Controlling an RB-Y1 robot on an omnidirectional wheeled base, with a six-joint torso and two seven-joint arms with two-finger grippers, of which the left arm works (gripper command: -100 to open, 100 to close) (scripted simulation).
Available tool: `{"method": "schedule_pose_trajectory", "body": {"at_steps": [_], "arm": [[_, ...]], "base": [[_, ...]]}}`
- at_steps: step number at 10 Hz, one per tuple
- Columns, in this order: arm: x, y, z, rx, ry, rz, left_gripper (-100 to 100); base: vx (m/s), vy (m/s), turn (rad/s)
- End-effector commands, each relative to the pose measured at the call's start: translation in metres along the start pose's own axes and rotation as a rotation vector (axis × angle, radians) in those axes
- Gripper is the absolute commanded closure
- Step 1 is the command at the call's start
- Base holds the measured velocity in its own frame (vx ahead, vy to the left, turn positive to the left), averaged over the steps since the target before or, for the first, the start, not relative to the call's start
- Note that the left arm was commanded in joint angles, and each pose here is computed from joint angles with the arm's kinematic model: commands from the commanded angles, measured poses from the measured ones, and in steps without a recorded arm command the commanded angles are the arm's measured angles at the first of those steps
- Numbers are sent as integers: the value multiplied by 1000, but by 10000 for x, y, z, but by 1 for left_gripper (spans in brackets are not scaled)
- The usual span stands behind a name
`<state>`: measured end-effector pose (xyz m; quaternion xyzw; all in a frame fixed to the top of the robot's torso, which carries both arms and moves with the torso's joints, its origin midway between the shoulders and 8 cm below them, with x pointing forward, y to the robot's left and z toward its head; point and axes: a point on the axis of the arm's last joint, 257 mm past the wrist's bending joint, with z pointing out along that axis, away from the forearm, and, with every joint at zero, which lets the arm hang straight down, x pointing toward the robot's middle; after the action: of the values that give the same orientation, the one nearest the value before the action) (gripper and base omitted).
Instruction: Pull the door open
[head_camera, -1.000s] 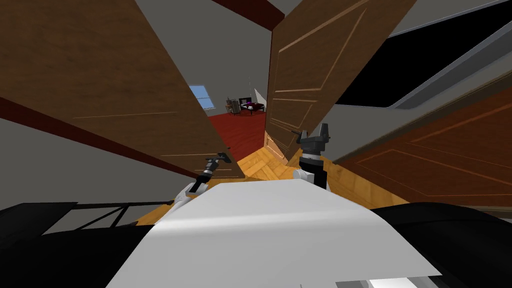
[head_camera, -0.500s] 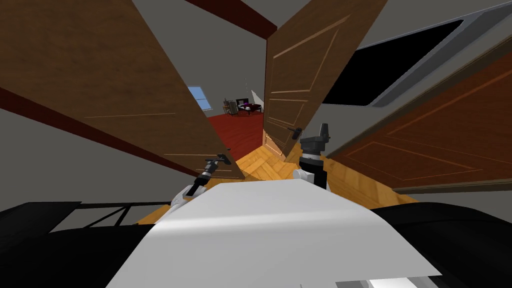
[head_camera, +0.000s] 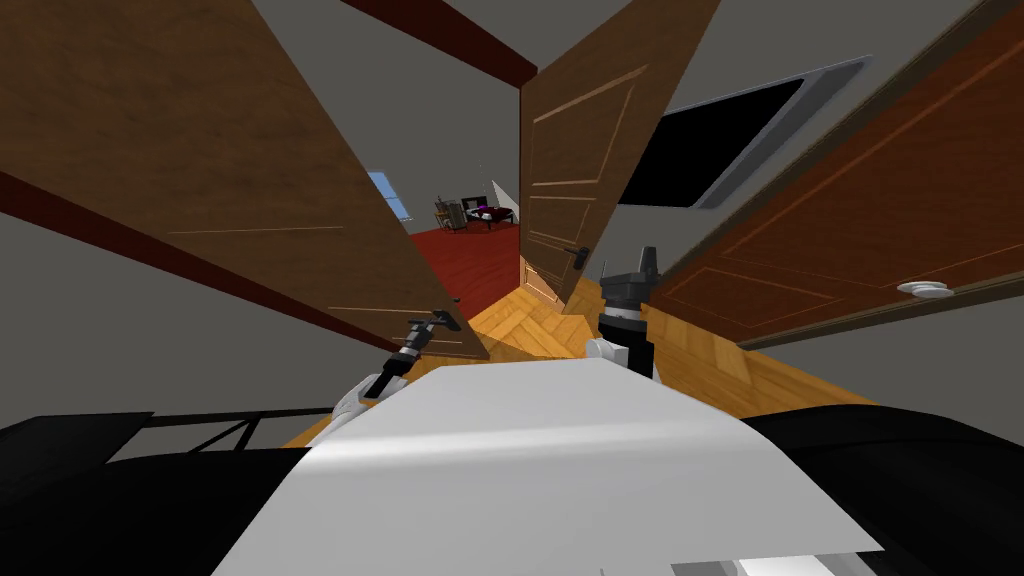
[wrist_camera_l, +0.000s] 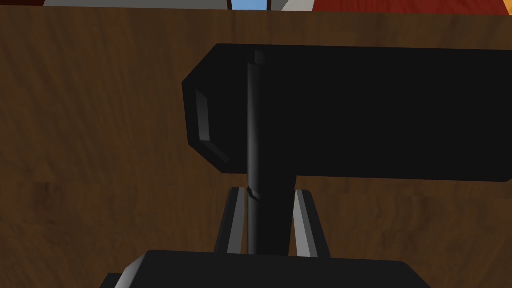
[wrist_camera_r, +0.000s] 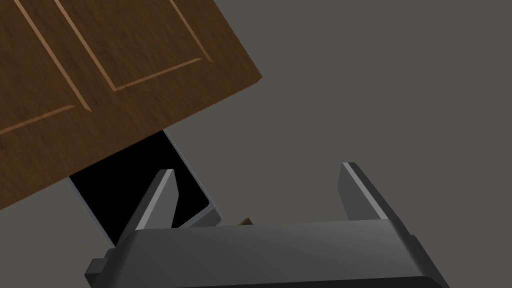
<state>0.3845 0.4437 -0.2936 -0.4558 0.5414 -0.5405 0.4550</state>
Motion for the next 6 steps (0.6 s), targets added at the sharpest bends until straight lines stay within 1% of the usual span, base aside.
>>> {"method": "schedule_pose_trajectory", "body": {"at_steps": [1,2,3,4,6], "arm": [[-13,-4,-61,1,9,0,100],[-16,-9,-87,1,16,0,100],[9,29,-77,-5,15,-3,100],[15,42,-128,-6,24,-4,100],[-3,33,-183,-4,32,-3,100]], "base": [[-195,100,-128],[-183,105,-135],[-85,38,-37],[-120,45,-135],[-198,94,-170]]}}
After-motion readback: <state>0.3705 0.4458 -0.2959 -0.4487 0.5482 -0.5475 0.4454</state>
